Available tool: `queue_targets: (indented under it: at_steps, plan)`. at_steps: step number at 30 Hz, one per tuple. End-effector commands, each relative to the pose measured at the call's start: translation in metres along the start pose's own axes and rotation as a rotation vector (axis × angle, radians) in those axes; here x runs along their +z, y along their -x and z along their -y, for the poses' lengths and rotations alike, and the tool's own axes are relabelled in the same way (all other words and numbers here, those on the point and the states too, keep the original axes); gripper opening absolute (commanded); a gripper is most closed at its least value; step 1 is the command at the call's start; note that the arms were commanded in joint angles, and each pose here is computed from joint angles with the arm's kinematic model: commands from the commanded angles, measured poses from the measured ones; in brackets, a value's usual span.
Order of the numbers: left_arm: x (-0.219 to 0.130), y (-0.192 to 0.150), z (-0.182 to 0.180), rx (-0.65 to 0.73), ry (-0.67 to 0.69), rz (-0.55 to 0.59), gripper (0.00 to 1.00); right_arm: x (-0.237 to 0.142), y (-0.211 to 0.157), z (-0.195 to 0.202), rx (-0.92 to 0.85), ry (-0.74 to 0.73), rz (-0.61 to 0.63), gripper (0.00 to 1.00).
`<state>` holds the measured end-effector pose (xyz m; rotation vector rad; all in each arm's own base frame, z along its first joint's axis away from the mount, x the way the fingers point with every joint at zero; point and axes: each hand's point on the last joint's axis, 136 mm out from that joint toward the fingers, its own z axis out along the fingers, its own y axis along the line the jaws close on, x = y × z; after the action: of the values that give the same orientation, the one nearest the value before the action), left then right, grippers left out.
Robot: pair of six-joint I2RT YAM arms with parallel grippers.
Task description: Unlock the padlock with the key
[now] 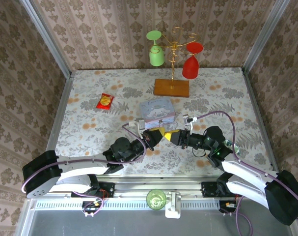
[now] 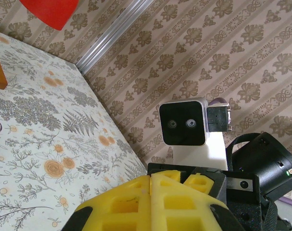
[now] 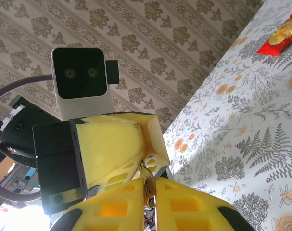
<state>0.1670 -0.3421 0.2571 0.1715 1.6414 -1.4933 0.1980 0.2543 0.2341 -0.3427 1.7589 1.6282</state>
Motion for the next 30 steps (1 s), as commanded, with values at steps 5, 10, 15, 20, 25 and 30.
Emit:
queue_targets:
  at_steps: [5, 10, 15, 20, 25, 30]
  plan:
    - [0.001, -0.001, 0.003, -0.003, -0.017, 0.008, 0.00, 0.000, 0.003, -0.013, -0.035, 0.051, 0.011, 0.12]
    - [-0.002, -0.003, -0.001, -0.008, -0.013, 0.006, 0.00, 0.000, 0.002, -0.014, -0.035, 0.054, 0.010, 0.17]
    - [-0.002, -0.004, -0.003, -0.011, -0.004, 0.006, 0.00, 0.001, 0.003, -0.011, -0.037, 0.042, 0.015, 0.16]
    - [0.001, -0.009, -0.006, -0.009, 0.004, -0.016, 0.00, 0.002, 0.004, -0.014, -0.042, 0.054, 0.016, 0.09]
    - [0.000, -0.015, -0.015, -0.040, 0.014, -0.001, 0.00, 0.000, 0.002, -0.015, -0.048, 0.058, 0.014, 0.02]
    - [-0.005, -0.012, -0.023, -0.012, 0.058, 0.006, 0.24, -0.003, -0.004, -0.003, -0.039, -0.009, -0.002, 0.00]
